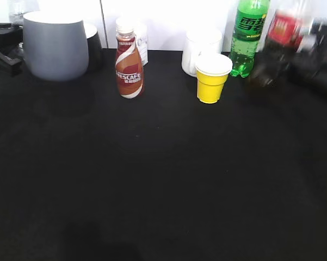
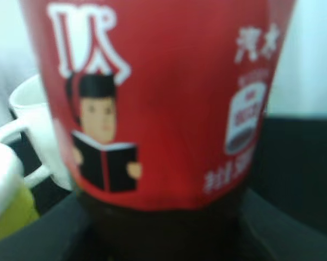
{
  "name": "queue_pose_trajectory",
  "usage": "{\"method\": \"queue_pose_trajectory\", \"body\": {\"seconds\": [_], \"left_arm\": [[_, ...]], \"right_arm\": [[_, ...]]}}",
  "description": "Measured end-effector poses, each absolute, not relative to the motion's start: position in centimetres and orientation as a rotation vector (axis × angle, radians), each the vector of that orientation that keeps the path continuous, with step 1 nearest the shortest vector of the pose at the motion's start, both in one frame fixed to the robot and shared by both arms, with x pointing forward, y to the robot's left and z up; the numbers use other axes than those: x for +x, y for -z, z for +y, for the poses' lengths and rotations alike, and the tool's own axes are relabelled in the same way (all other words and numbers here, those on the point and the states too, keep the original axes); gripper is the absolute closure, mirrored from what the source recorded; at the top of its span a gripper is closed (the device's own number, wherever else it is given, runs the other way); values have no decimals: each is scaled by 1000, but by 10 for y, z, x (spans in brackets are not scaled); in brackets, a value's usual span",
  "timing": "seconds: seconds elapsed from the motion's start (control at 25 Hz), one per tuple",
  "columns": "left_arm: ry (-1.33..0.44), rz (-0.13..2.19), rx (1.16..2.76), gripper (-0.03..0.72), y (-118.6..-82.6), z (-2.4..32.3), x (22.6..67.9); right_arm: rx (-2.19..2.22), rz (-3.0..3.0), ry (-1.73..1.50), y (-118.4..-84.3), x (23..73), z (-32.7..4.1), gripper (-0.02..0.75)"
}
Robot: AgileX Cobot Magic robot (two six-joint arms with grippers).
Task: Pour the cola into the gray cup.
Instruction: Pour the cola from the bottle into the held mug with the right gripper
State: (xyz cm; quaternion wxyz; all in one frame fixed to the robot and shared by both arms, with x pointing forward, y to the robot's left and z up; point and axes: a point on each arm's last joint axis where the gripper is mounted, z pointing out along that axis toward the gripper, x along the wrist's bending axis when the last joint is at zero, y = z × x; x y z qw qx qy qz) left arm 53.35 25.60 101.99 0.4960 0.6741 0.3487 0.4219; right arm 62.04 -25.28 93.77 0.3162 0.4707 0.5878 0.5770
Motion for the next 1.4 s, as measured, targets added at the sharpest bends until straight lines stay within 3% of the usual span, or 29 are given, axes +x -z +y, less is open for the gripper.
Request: {"method": "queue_pose_trajectory", "body": {"seconds": [0.24, 0.36, 0.48, 0.6, 0.72, 0.92, 1.16, 1.4], "left_arm": [[-861, 823, 1675, 633, -1015, 247, 528], [-760, 731, 1624, 633, -1020, 237, 523], [-598, 592, 1607, 633, -1013, 223, 519], [-462, 510, 1525, 633, -1002, 215, 520], [-370, 528, 1579, 633, -972, 211, 528], [-458, 317, 1609, 633, -998, 202, 553], [-442, 43, 1579, 633, -1033, 149, 556], [-403, 13, 1586, 633, -1021, 130, 572]], "right_arm": [[1042, 1756, -1319, -1047, 568, -251, 384], [816, 1874, -1268, -1084, 531, -227, 384], [708, 2052, -1277, -1084, 510, -198, 384], [658, 2139, -1240, -1079, 505, -194, 384], [603, 2166, -1237, -1078, 502, -193, 384], [459, 2136, -1112, -1079, 505, -196, 384], [389, 2129, -1064, -1079, 506, -197, 384], [281, 2123, -1001, -1079, 506, -198, 384]]}}
